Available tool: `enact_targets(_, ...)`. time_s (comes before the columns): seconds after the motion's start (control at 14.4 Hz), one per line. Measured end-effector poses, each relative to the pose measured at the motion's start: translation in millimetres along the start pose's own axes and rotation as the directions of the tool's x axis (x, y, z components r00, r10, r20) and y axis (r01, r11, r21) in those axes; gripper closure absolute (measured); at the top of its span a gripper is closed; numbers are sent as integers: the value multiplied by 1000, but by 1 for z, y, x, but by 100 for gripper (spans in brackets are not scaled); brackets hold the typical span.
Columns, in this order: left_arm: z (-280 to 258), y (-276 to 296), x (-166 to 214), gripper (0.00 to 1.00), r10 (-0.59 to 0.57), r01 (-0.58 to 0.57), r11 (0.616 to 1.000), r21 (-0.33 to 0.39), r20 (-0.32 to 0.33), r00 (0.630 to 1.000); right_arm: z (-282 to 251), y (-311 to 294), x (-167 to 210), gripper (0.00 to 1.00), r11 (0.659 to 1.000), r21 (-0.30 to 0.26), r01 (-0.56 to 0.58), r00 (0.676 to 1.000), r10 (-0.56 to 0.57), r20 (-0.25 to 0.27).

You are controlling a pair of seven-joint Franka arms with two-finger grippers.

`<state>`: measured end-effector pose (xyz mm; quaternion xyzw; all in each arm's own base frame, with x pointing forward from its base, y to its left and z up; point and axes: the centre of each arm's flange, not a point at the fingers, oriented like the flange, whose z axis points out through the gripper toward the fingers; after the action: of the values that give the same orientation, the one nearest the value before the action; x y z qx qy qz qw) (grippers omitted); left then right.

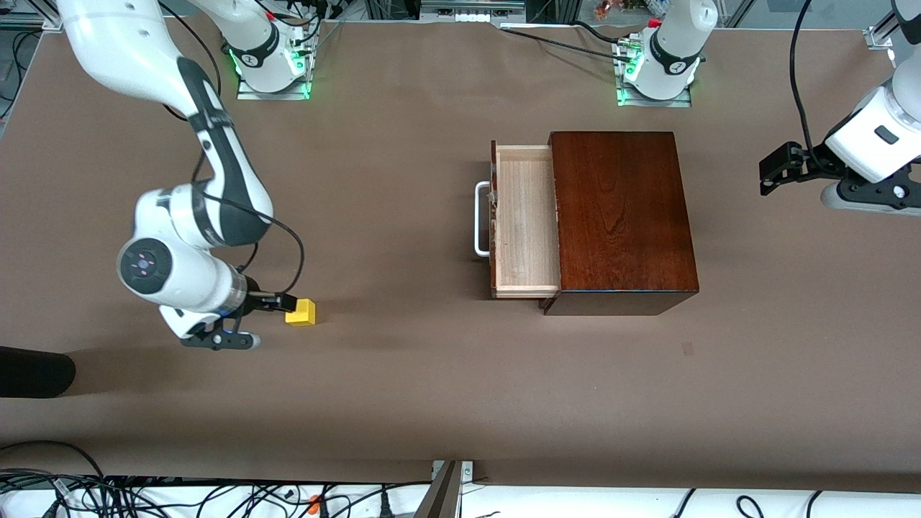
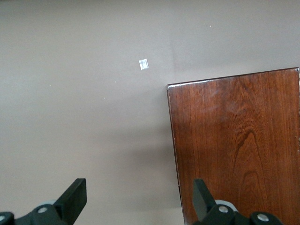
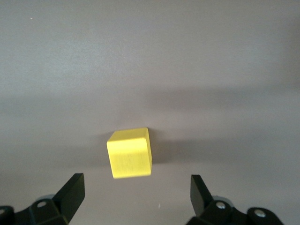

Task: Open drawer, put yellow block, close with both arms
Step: 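Lower the right gripper over the yellow block and close on it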

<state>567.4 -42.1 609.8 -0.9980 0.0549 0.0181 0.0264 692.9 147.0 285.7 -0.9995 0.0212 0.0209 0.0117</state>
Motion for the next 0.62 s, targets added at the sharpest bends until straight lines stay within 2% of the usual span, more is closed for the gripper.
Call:
enact_targets(0.28, 0, 6, -2, 0, 11, -11, 1000, 0, 3, 1000, 41, -14, 0, 0, 1000, 2, 12, 1000, -12, -9)
enact_targets(0.62, 2, 5, -6, 0, 9, -9, 1000, -1, 36, 999, 75, -13, -6, 0, 1000, -5, 6, 1000, -6, 16)
